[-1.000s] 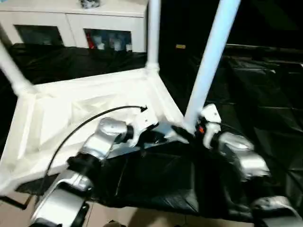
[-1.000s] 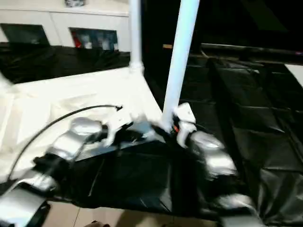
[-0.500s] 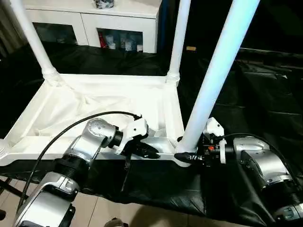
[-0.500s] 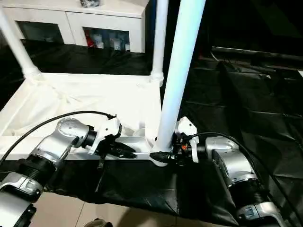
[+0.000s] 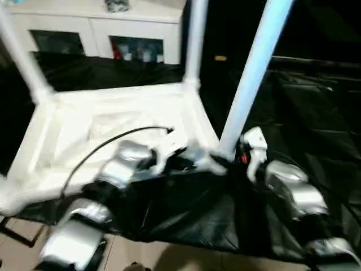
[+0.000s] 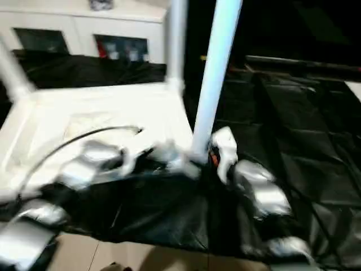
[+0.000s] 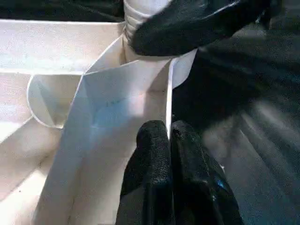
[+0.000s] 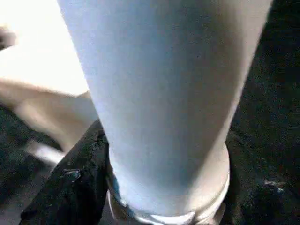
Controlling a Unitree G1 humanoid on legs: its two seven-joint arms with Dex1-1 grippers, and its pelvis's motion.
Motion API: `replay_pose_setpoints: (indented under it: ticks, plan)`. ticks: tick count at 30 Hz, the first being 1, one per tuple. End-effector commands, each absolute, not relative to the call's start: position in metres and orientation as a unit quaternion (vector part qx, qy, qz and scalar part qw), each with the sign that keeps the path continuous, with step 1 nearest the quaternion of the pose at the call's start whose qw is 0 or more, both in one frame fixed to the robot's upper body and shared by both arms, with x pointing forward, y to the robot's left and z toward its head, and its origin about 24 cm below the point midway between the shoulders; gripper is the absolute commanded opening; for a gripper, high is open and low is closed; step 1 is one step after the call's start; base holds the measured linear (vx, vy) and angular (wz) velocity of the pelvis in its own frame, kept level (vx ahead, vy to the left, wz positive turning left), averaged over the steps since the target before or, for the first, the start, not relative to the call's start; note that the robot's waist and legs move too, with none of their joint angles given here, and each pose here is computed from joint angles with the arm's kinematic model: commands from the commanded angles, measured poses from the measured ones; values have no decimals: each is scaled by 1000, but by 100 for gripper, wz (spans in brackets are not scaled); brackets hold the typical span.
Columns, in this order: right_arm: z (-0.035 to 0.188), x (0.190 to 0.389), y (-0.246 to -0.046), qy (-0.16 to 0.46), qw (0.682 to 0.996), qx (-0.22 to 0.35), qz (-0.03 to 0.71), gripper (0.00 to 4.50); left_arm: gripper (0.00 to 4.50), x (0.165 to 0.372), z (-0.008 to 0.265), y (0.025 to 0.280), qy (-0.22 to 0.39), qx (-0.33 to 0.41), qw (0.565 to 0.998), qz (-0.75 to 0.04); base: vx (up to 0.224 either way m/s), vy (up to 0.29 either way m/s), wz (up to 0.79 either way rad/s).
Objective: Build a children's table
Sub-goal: Rotate leg to tighten
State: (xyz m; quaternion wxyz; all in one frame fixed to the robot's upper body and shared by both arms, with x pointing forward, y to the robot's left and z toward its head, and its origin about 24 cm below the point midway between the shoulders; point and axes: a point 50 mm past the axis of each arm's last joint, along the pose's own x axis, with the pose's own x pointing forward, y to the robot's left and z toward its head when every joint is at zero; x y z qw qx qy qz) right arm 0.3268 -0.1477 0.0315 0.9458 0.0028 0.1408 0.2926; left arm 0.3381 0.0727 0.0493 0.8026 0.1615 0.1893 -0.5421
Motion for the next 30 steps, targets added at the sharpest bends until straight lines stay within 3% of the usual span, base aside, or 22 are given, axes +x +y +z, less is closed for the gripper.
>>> replay_pose_setpoints:
  ticks: [1, 4, 5, 8, 11, 14, 16, 17, 28, 30]
  plan:
    - [7, 322, -122, 192, 946, 10, 263, 282, 0, 349, 68, 50, 143, 151, 838, -505, 0, 0, 0]
    - [5, 326, -112, 187, 952, 11, 242, 282, 0, 347, 68, 39, 138, 147, 837, -508, 0, 0, 0]
    - [6, 326, -111, 184, 952, 10, 243, 336, 0, 346, 67, 38, 137, 146, 836, -511, 0, 0, 0]
    - [12, 329, -109, 161, 953, 8, 256, 356, 0, 342, 63, 37, 135, 149, 825, -528, 0, 0, 0]
    - [18, 332, -116, 139, 954, -9, 264, 394, 0, 337, 62, 42, 125, 156, 808, -555, 0, 0, 0]
    - [22, 333, -122, 126, 951, -18, 282, 398, 0, 333, 60, 47, 124, 154, 793, -577, 0, 0, 0]
    - [24, 331, -127, 123, 938, -29, 323, 398, 0, 330, 60, 53, 122, 150, 780, -596, 0, 0, 0]
    - [25, 323, -133, 126, 910, -50, 391, 398, 0, 326, 59, 60, 124, 154, 761, -618, 0, 0, 0]
    - [38, 298, -151, 138, 818, -45, 556, 398, 0, 317, 63, 88, 140, 160, 699, -683, 0, 0, 0]
    - [39, 291, -155, 150, 790, -50, 593, 365, 0, 315, 65, 95, 149, 162, 681, -698, 0, 0, 0]
